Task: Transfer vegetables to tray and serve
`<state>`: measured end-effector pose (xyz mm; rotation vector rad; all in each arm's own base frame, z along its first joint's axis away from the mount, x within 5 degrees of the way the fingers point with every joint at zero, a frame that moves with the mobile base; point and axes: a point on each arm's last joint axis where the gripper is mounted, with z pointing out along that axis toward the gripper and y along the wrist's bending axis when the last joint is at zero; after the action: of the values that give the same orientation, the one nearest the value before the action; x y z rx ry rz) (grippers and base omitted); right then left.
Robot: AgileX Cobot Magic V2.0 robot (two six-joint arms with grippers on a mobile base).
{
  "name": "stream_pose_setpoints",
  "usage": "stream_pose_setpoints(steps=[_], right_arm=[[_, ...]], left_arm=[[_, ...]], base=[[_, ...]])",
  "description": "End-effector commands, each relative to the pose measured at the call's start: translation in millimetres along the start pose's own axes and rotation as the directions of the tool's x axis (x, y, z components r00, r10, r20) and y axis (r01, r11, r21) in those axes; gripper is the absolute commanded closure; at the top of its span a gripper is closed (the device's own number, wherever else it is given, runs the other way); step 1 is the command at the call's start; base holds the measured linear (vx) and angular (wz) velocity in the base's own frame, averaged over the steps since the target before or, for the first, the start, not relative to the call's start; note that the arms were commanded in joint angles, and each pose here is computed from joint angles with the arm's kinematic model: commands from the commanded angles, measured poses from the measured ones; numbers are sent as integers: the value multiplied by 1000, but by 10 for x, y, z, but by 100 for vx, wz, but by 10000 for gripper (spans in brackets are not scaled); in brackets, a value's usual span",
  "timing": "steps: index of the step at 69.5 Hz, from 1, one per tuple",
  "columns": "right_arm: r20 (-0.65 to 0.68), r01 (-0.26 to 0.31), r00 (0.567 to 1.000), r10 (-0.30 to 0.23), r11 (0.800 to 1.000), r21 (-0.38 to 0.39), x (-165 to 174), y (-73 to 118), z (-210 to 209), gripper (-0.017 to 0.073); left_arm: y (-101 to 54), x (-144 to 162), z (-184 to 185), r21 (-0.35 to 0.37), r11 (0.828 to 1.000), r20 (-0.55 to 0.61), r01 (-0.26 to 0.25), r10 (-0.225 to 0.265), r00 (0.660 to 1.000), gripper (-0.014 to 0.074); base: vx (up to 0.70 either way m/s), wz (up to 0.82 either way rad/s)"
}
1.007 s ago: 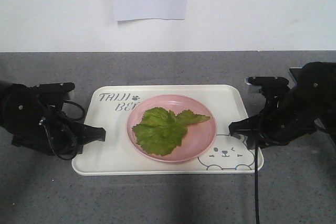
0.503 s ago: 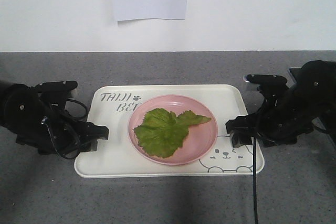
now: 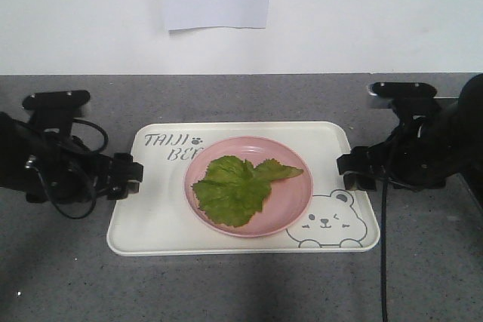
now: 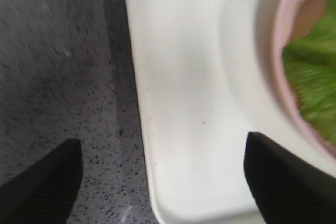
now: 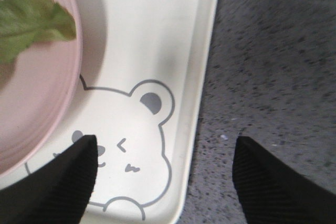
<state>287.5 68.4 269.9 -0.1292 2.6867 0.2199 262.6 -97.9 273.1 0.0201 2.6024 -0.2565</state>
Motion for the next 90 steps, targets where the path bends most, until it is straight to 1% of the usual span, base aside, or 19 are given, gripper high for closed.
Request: stream_pose_setpoints(steps=[1,5,11,19,27,36,41,45,48,55,60,62,67,72,79,84,90], right_arm=[[160,10,987,-13,1000,23,-72,7,-383,29],[204,16,979,-22,999,34,-53,2,-531,29],[265,19,964,-31,999,49,-13,-4,-740,29],[357,21,933,-44,997,68,72,-15,-1056,29],[407,27,911,-65,995,99,194,-39,-1313,29],[469,22,880,-74,993,115,337,-57,-1571,29],[501,20,861,-82,992,128,439,-78,-1641,29],[518,14,852,-81,991,134,533,-98,-1668,29],[527,2,846,-78,990,142,619,-123,-1656,29],[543,-13,836,-72,988,151,810,-166,-1633,29],[563,-32,825,-54,989,142,964,-193,-1616,29],[568,-36,821,-51,989,140,1018,-202,-1608,29],[581,-35,812,-51,990,136,1147,-219,-1582,33],[592,-34,804,-52,990,133,1265,-236,-1554,42],[613,-31,788,-54,991,128,1400,-254,-1523,79],[623,-31,780,-55,992,126,1456,-261,-1526,126],[631,-32,773,-56,991,126,1477,-263,-1548,200]], left_arm=[[-38,-105,-445,51,999,189,-1,-9,982,4],[-19,-96,-611,55,998,240,1,-14,971,8],[29,-55,-919,54,999,334,-2,-16,942,8],[105,20,-1249,31,999,434,-19,3,901,8],[196,141,-1587,3,1000,529,-31,25,849,8],[279,258,-1816,-28,999,597,-38,47,801,8],[332,352,-1854,-50,998,617,-44,65,784,8],[385,459,-1837,-68,997,621,-43,76,780,8],[415,527,-1804,-73,997,617,-38,75,784,8],[492,720,-1754,-69,997,627,-25,63,776,8],[540,846,-1725,-75,997,641,-34,74,764,8],[563,901,-1724,-81,996,652,-39,82,754,8],[613,1017,-1692,-96,994,663,-48,100,742,8],[657,1136,-1656,-96,994,668,-48,100,737,8],[699,1252,-1618,-95,994,674,-48,99,732,8],[720,1307,-1606,-94,995,676,-46,97,730,13],[726,1323,-1613,-92,995,681,-45,96,726,46]], base=[[0,0],[0,0],[0,0],[0,0],[0,0],[0,0],[0,0],[0,0],[0,0],[0,0],[0,0],[0,0],[0,0],[0,0],[0,0],[0,0],[0,0]])
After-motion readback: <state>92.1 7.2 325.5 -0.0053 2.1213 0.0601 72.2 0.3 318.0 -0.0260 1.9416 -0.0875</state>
